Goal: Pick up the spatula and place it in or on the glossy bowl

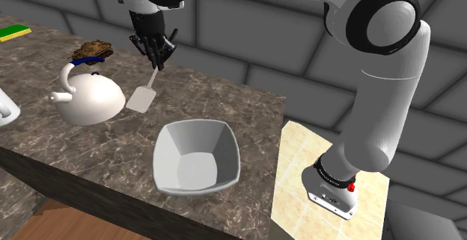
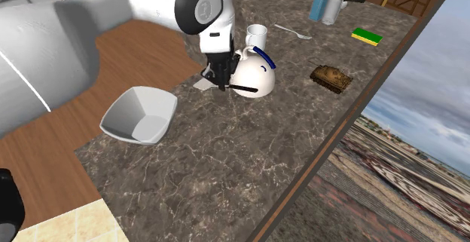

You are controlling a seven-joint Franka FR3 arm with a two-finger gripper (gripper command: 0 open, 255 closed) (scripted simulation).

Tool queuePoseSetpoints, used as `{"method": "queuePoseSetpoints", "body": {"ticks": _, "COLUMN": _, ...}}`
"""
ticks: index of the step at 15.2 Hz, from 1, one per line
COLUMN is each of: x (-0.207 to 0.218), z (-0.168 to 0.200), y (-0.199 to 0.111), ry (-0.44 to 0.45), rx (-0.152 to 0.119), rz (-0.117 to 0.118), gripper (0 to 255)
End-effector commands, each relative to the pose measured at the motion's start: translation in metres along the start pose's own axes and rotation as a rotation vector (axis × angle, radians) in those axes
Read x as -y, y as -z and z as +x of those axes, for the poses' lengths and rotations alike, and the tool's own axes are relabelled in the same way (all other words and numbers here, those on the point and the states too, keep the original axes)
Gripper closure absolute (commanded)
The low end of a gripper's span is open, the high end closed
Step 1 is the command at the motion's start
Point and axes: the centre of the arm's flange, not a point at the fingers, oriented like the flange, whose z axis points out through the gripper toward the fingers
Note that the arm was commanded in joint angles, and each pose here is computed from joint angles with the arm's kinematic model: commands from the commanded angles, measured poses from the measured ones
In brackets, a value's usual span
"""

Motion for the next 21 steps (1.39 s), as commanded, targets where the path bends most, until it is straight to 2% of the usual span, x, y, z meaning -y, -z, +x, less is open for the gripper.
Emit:
{"method": "queuePoseSetpoints", "body": {"ticks": 1, "x": -0.018, "z": -0.015, "y": 0.002, "ry": 0.0, "rx": 0.0, "rz": 0.0, "gripper": 255}}
{"method": "queuePoseSetpoints", "body": {"ticks": 20, "x": -0.213, "z": -0.174, "y": 0.024, "ry": 0.0, "rx": 0.0, "rz": 0.0, "gripper": 255}}
{"method": "queuePoseSetpoints", "body": {"ticks": 21, "x": -0.213, "z": -0.175, "y": 0.019, "ry": 0.0, "rx": 0.0, "rz": 0.0, "gripper": 255}}
